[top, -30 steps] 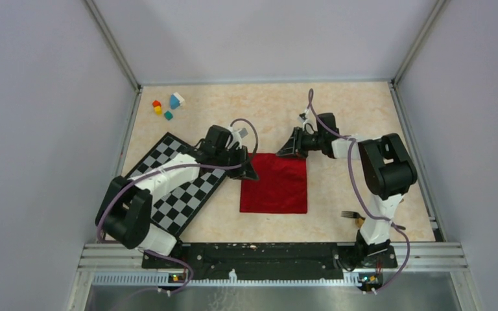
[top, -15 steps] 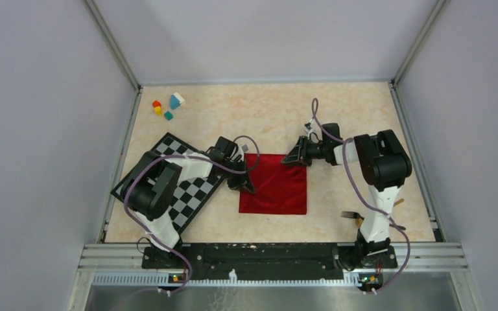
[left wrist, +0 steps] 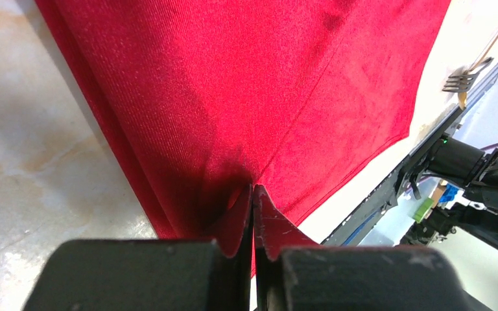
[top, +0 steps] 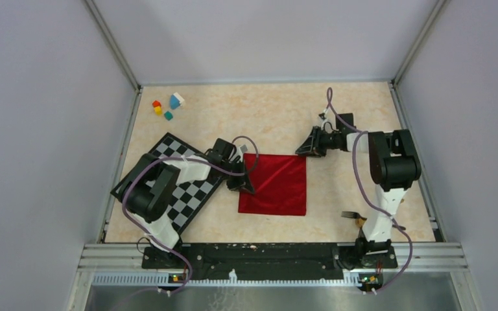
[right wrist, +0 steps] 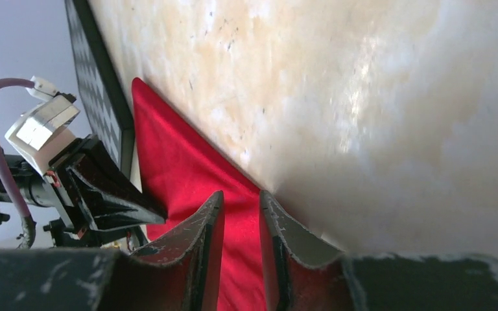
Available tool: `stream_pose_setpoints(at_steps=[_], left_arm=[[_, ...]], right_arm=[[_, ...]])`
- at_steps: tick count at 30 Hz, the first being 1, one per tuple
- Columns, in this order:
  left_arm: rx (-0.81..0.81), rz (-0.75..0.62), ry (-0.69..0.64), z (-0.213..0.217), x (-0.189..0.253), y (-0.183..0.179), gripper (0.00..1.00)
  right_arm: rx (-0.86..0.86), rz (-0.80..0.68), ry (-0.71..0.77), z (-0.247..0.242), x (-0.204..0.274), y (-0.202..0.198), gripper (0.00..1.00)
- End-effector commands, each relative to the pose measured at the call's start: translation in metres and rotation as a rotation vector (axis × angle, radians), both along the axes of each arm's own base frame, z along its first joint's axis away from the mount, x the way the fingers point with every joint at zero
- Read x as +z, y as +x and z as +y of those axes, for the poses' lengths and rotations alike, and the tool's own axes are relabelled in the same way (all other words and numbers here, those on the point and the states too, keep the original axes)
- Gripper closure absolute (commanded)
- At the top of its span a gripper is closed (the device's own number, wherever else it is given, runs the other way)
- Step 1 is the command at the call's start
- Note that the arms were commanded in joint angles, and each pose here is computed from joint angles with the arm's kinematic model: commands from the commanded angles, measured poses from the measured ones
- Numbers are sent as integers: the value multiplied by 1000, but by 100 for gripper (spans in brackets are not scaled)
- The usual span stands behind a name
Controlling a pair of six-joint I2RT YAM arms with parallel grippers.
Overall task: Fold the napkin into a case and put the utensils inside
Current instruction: Smooth out the square-folded napkin at the center of the board, then pick up the top corner of the square-folded napkin from the center of the board.
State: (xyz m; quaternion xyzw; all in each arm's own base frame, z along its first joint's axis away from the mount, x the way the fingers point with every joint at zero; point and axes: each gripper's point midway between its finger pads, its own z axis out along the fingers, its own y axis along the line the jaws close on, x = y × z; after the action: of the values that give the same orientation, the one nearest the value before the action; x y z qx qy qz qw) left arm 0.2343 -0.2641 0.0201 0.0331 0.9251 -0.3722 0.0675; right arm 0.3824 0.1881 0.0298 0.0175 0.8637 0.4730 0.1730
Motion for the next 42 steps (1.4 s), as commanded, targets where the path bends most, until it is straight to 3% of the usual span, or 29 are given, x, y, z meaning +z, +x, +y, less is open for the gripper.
stream_pose_setpoints(at_steps=[1,5,9,13,16,20,25,31,36,39,42], left_arm=[[0,-21,81,15,1,-5,95],[-34,-95,-16,-1,46,7,87],[-35,-168,0,1,79,17,74],[-18,-178,45,14,75,8,66],[-6,-119,60,24,53,-14,62],[30,-94,58,33,40,-33,55],[24,-46,39,27,25,-53,50],[-36,-33,3,-3,26,-74,41],[16,-31,39,5,20,-82,36],[35,-45,14,5,27,-85,32],[42,-41,27,6,22,-85,37]], right_arm=[[-34,-93,-108,-10,45,-5,73],[22,-102,-135,16,56,-51,71],[99,-48,-115,45,38,-110,71],[97,31,-145,39,6,-151,71],[66,85,-282,14,-21,-170,71],[16,90,-409,-14,-24,-176,71],[-16,7,-458,-23,13,-165,69],[-182,48,-571,-52,43,-169,55],[-241,130,-602,-63,39,-187,54],[-320,165,-686,-81,36,-191,60],[-272,211,-561,-59,27,-202,63]])
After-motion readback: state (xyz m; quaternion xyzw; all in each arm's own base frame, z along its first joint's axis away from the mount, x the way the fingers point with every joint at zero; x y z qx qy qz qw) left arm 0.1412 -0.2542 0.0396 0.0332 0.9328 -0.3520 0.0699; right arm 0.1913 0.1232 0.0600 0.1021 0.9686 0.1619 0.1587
